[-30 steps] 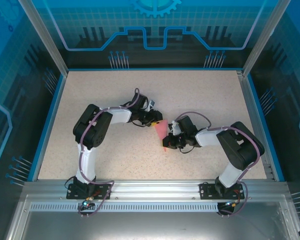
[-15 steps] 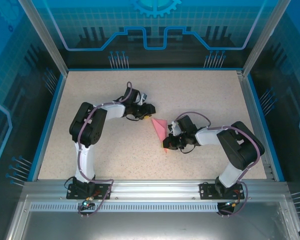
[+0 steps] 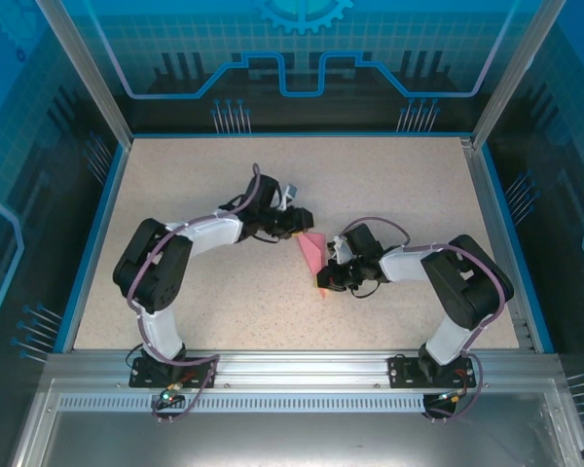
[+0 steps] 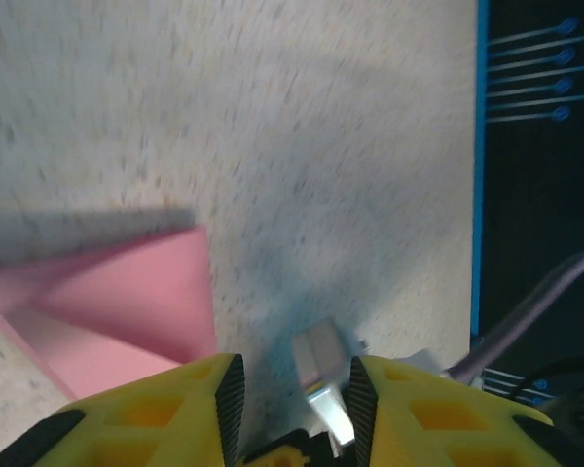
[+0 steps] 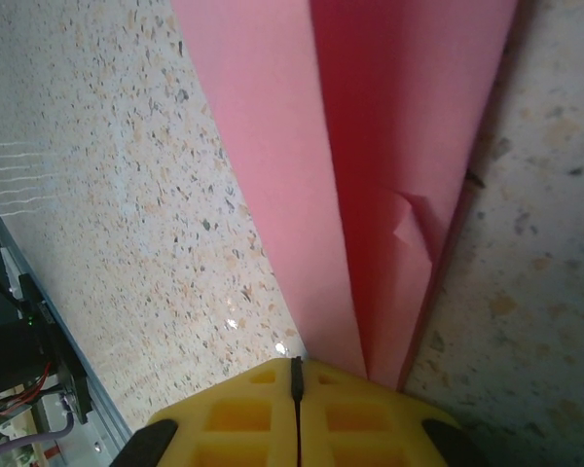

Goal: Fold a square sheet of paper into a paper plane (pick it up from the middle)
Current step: Fold the wing for the fifth time at the center of the table.

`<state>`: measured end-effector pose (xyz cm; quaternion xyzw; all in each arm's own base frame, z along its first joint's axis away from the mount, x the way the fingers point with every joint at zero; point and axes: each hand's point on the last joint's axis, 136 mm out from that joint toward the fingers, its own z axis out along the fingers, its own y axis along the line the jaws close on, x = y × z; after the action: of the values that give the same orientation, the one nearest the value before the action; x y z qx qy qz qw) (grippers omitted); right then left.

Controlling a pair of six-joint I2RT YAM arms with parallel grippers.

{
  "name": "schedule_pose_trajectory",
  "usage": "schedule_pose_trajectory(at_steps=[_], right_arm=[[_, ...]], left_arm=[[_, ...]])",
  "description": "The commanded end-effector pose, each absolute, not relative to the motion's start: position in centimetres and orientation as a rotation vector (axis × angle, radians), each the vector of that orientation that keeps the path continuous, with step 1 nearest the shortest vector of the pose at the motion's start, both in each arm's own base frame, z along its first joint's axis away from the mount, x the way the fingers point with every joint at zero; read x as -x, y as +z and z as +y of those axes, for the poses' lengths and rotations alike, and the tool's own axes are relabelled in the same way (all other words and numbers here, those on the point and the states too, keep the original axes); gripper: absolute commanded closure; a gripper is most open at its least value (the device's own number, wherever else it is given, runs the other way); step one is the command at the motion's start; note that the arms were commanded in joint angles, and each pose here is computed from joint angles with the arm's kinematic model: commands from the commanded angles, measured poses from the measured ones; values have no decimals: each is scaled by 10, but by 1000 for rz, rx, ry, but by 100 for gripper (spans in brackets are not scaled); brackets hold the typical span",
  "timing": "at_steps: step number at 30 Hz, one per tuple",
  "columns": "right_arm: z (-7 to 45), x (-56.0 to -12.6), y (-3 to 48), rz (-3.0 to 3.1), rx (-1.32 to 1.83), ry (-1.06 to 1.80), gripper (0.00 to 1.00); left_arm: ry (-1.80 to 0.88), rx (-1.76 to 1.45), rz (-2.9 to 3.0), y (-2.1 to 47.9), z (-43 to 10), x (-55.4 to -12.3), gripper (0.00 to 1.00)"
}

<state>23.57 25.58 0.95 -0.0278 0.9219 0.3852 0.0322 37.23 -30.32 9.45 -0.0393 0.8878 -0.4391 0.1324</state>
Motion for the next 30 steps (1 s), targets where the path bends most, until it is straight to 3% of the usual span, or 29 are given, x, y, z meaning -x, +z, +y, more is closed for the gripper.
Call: schedule_pose_trajectory(at_steps=[1, 7, 18, 30], right_arm=[[241, -221, -19, 2966, 1, 1094, 94], [239, -219, -21, 2971, -12, 1081, 94], [236, -210, -15, 2975, 24, 1095, 94], [239, -209, -2, 2957, 69, 1132, 92]], left_arm=[[-1327, 180, 2641, 68, -316, -360, 64], [-1371, 213, 2672, 45, -323, -350, 63], [-1028, 319, 2767, 2, -281, -370, 63], [-1067, 371, 2776, -14, -264, -386, 64]])
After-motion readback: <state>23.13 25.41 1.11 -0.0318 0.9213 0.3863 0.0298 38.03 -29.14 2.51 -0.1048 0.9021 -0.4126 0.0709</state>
